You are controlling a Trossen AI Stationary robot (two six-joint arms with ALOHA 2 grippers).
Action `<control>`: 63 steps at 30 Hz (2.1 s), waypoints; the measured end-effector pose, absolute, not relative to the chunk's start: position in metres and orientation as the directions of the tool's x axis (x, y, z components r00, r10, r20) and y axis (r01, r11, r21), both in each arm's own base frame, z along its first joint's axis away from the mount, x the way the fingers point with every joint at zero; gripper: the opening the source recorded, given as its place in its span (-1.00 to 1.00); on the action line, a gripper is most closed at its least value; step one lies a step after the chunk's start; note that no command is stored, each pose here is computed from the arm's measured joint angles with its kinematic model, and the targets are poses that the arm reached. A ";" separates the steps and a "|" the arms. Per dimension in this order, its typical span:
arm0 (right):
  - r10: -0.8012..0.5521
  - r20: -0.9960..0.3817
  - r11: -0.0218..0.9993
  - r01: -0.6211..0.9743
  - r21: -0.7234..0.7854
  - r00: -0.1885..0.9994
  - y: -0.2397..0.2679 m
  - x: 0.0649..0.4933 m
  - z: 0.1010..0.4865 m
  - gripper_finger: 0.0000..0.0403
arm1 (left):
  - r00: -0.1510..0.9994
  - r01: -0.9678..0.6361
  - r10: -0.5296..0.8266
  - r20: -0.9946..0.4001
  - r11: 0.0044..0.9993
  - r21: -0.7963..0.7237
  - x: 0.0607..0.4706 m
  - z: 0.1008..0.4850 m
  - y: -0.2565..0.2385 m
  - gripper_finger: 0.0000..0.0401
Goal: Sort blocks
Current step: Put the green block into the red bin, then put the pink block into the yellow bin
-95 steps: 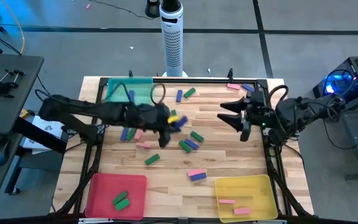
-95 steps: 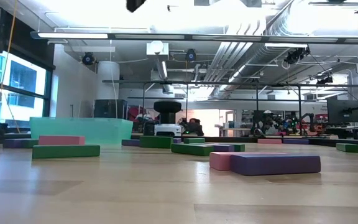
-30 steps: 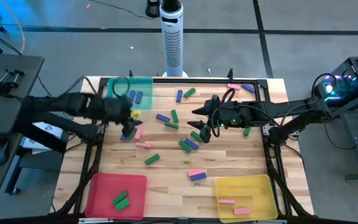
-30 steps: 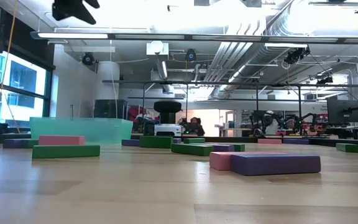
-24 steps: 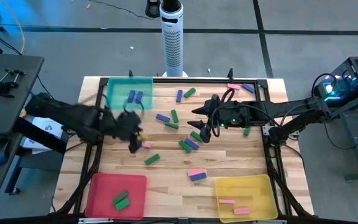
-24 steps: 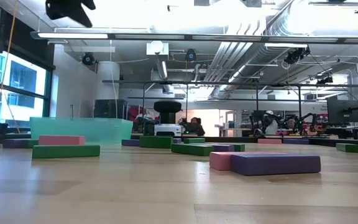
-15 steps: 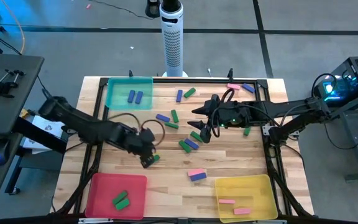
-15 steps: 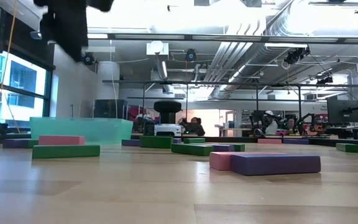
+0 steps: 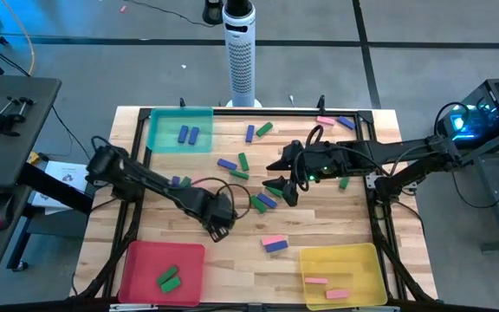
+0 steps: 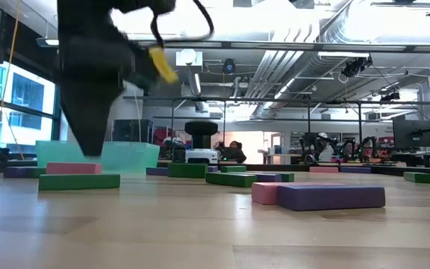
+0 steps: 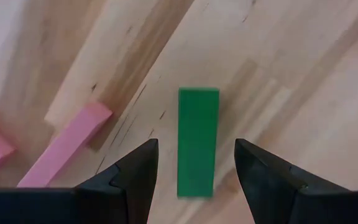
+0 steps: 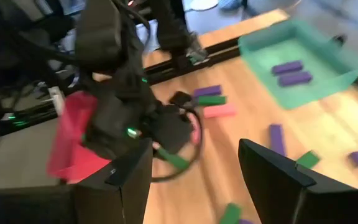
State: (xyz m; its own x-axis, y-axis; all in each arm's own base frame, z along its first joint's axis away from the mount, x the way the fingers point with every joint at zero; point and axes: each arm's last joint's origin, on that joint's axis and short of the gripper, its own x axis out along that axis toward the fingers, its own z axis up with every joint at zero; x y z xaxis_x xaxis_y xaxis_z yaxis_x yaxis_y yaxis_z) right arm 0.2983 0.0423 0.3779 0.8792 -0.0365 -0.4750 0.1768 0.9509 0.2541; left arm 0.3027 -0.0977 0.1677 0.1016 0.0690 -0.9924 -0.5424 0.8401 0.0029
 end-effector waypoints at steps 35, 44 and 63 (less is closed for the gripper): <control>-0.066 -0.532 0.961 0.197 0.193 0.844 0.036 0.295 0.372 0.07 | 0.268 -0.146 -0.401 -0.876 0.882 -0.449 0.204 0.263 -0.197 -0.72; -0.075 -0.541 0.963 0.201 0.179 0.838 0.034 0.295 0.371 0.07 | 0.108 -0.380 -0.370 -0.923 0.842 -0.383 0.165 0.197 -0.245 -0.59; 0.271 -0.736 0.962 -0.149 0.228 0.621 0.063 0.340 0.302 0.07 | 0.489 -0.451 -0.317 -0.813 0.706 -0.546 0.168 0.278 -0.170 -0.02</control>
State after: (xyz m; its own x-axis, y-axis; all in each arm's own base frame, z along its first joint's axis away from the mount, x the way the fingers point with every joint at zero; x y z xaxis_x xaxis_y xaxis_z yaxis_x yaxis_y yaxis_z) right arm 0.3403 0.0629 0.3017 0.6205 0.2706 -0.7360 -0.1489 0.9622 0.2282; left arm 0.1681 -0.1703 0.2783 0.4888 -0.3168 -0.8128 -0.4507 0.7061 -0.5462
